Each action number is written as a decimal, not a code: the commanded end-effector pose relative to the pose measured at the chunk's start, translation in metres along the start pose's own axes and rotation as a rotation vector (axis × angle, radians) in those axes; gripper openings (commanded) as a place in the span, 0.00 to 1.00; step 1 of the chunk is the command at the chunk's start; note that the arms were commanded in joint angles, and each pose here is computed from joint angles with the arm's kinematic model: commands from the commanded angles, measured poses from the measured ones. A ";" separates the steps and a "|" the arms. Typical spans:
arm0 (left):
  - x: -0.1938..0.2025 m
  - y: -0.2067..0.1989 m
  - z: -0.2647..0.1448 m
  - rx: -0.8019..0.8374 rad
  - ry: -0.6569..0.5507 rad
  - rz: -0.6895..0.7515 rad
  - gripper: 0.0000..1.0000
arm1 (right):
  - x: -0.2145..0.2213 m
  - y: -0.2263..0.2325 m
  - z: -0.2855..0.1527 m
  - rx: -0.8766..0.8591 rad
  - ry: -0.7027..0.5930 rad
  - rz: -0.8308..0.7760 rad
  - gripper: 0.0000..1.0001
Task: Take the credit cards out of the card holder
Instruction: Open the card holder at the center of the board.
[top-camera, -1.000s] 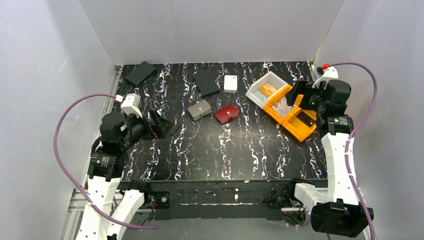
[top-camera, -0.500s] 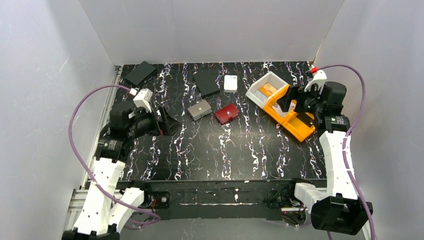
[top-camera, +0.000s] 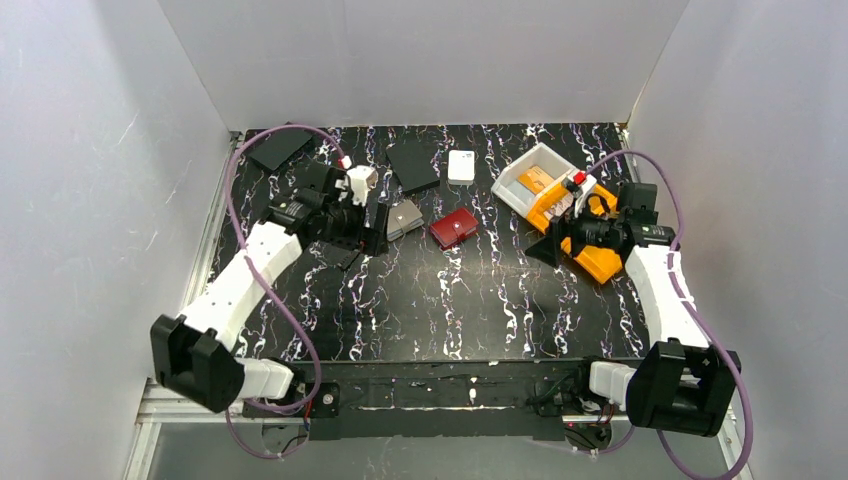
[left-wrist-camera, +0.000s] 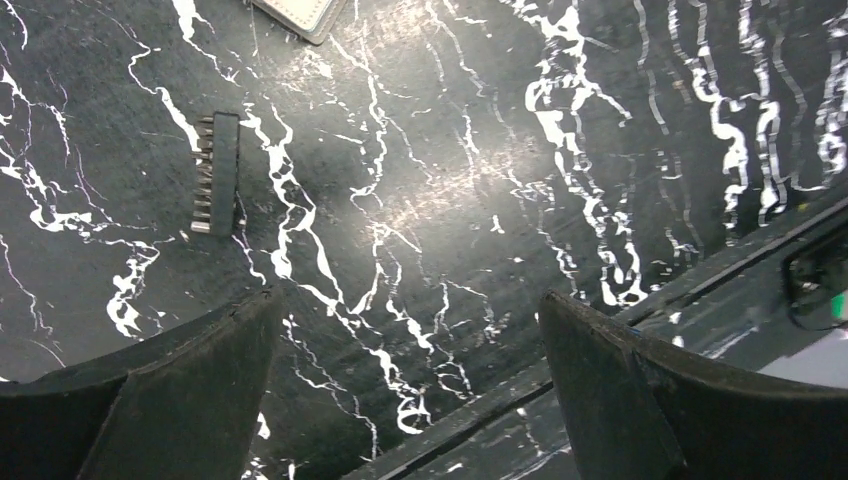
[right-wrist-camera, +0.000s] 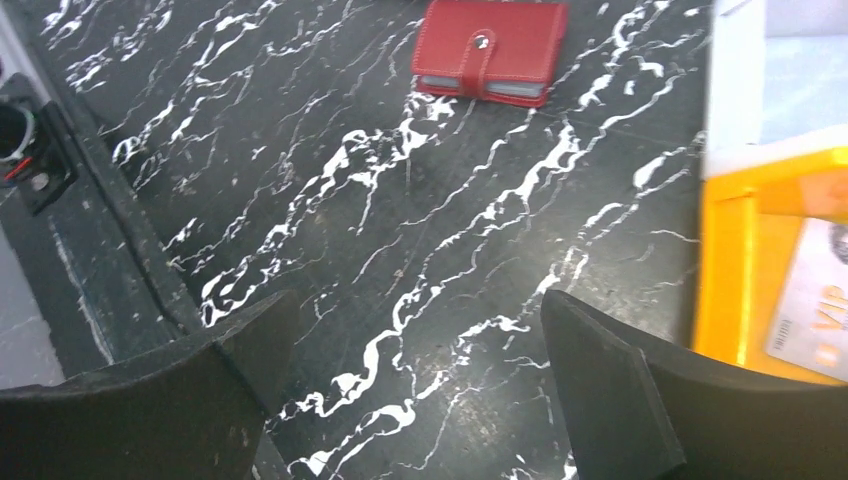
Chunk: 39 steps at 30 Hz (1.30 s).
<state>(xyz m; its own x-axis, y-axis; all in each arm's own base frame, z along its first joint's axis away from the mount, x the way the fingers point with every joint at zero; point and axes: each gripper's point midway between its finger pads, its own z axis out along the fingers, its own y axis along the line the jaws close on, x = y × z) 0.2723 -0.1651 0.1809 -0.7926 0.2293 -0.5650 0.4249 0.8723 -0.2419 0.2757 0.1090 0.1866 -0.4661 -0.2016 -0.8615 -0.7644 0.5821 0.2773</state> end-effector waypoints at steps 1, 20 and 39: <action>-0.008 0.009 0.021 0.001 0.049 0.113 0.99 | -0.003 0.017 0.003 -0.104 -0.064 -0.089 1.00; -0.080 0.066 0.138 0.239 0.095 -0.001 0.81 | 0.008 0.025 0.003 -0.121 -0.068 -0.111 1.00; -0.052 0.069 0.175 0.399 0.207 -0.117 0.62 | 0.015 0.020 0.007 -0.125 -0.048 -0.083 1.00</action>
<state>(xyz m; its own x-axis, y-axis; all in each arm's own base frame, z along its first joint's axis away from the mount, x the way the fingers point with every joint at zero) 0.4249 -0.1872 0.0469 -0.8883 0.2680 -0.3731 0.4428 0.7158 -0.5400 0.2554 0.1212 0.1729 -0.4064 -0.2062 -0.8901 -0.8349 0.4797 0.2701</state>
